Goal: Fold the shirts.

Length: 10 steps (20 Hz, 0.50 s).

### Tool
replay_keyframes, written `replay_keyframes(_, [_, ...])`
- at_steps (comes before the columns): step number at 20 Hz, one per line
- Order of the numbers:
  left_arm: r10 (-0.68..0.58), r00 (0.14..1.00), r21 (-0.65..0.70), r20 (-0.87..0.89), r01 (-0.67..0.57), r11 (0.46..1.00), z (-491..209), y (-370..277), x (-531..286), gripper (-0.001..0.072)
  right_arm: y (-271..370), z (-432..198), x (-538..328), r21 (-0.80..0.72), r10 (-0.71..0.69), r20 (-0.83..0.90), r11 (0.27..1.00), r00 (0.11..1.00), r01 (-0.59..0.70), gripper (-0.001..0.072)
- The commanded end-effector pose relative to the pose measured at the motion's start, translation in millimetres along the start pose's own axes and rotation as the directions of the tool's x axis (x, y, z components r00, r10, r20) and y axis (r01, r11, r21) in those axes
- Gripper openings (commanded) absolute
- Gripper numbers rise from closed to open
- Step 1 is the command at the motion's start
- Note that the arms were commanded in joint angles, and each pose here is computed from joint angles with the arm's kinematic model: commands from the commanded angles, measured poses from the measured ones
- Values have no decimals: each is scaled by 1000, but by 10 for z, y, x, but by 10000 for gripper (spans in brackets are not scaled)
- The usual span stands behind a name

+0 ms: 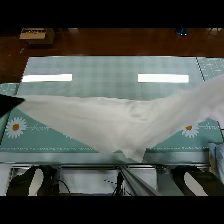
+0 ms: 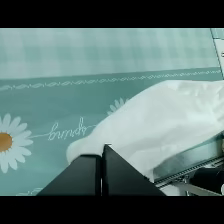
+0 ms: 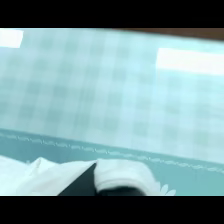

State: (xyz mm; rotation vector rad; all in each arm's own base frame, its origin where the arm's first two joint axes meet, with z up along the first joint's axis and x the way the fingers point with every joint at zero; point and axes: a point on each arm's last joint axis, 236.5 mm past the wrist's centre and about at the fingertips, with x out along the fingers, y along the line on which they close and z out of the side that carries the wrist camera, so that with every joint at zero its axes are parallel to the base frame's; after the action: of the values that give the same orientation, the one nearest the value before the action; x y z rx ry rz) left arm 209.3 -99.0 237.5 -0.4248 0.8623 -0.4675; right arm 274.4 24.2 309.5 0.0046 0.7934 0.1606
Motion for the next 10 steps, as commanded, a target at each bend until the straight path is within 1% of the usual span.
replay_keyframes(1, [-27,997,-187,-69,14,982,-337,580,668,19,-16,30,915,36,104,-187,994,977,-99,23])
replay_keyframes(3, [-12,997,-259,-70,-7,966,-461,933,1031,19,7,74,1469,80,169,-239,985,956,-154,23])
replay_keyframes(7, [69,997,-380,-40,-79,922,-509,1535,1495,20,93,5,2394,74,210,-317,978,925,-197,23])
replay_keyframes(8, [74,996,-398,-46,-86,913,-518,1599,1585,20,140,-8,2563,73,216,-323,976,921,-204,23])
replay_keyframes(10, [58,996,-377,-62,-77,923,-522,1624,1789,20,237,-3,2864,66,224,-316,975,922,-214,23])
